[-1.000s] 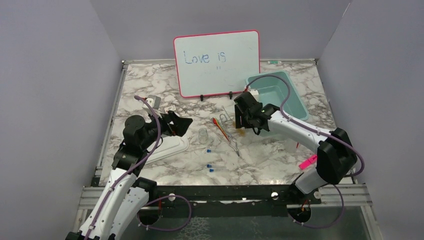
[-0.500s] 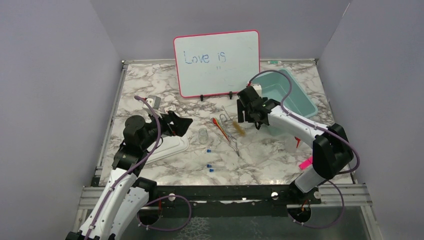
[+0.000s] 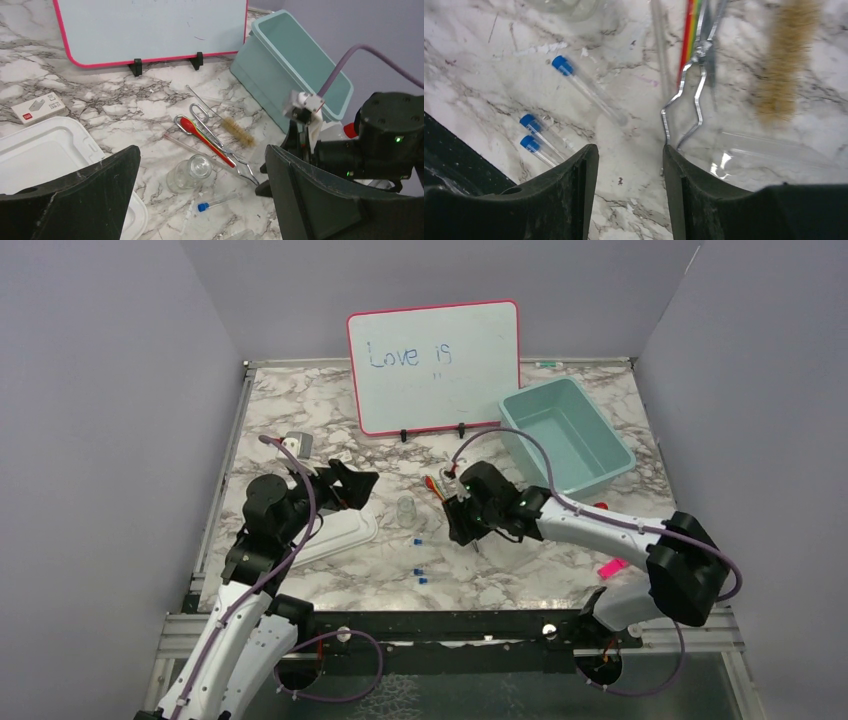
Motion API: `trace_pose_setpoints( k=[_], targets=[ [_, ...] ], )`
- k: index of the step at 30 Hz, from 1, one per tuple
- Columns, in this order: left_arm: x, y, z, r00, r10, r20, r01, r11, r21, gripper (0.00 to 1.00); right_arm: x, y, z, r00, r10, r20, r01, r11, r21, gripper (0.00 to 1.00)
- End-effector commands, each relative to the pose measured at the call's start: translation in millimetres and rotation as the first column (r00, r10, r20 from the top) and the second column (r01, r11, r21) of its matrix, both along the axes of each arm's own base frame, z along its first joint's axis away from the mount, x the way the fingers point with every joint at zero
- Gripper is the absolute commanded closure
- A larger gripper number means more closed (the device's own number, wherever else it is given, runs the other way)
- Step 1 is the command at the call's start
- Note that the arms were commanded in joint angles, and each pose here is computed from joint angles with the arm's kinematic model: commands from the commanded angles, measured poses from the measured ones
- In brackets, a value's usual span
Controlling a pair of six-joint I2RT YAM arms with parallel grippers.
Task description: Organize the chemistry lab equipment
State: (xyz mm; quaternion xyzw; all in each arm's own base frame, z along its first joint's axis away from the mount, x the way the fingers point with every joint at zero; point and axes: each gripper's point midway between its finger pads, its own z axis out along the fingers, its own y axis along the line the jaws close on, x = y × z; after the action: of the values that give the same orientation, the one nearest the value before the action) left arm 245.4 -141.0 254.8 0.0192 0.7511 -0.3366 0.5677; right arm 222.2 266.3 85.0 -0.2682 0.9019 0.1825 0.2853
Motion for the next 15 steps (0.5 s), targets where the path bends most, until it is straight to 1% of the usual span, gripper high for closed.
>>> trace_pose_setpoints(
  k=[1, 5, 9, 15],
  targets=[
    [3, 7, 12, 0.998, 0.055, 0.020, -0.055, 0.998, -0.017, 0.03, -14, 32, -16, 0.996, 0.090, 0.003, -0.090, 0.996, 0.005, 0.44],
    [4, 10, 8, 0.997, 0.070, -0.009, -0.070, 0.997, -0.007, 0.01, -10, 43, -30, 0.995, 0.097, 0.021, -0.095, 0.994, -0.059, 0.43],
    [4, 12, 7, 0.996, 0.084, -0.021, -0.084, 0.996, 0.007, 0.01, -14, 56, -40, 0.988, 0.153, 0.019, -0.151, 0.984, -0.092, 0.43],
    [3, 16, 9, 0.995, 0.101, -0.012, -0.100, 0.995, 0.013, 0.01, -17, 65, -58, 0.978, 0.208, 0.028, -0.201, 0.967, -0.158, 0.47]
  ],
)
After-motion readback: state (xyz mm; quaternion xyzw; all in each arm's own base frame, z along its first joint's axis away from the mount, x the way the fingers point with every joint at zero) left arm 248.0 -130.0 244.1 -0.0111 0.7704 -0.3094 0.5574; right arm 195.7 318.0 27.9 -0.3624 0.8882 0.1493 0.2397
